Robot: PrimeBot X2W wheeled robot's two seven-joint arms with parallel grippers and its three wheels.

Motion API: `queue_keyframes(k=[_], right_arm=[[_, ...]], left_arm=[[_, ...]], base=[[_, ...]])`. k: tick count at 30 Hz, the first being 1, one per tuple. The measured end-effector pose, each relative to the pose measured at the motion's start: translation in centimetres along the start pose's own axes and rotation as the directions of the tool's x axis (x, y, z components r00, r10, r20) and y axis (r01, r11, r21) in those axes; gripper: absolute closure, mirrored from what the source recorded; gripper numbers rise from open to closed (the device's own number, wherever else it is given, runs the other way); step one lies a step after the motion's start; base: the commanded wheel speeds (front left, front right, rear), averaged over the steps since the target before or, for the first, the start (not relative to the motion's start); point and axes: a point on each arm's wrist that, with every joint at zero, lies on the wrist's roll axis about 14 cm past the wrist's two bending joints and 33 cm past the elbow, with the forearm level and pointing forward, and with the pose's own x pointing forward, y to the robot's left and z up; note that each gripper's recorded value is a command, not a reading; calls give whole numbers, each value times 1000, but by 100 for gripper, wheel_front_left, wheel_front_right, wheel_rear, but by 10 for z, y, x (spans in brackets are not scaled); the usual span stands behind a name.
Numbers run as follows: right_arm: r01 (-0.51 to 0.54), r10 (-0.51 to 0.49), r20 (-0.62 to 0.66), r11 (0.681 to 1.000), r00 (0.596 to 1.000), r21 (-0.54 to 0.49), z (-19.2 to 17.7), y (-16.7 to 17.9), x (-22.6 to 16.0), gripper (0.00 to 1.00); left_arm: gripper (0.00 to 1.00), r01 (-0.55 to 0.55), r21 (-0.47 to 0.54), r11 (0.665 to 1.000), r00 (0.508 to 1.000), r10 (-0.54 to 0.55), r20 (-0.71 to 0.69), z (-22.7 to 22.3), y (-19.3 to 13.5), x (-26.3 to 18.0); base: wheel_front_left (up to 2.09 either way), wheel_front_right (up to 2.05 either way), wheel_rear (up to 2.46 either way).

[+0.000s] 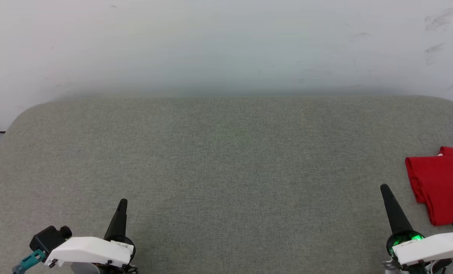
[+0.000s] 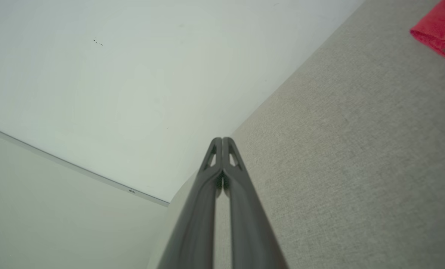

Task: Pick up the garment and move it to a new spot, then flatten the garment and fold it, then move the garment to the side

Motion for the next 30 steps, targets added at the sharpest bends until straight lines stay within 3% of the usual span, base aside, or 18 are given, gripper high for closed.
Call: queue_keyframes(k=[14, 30], right_arm=[[4, -6, 8, 988, 1000, 152, 1, -3, 6, 100], [5, -13, 24, 954, 1000, 299, 3, -6, 12, 100]], left_arm=[[100, 14, -155, 988, 1000, -15, -4, 2, -3, 5], [100, 37, -304, 952, 999, -38, 4, 6, -6, 10]], base=[[0, 0, 0], [0, 0, 0]])
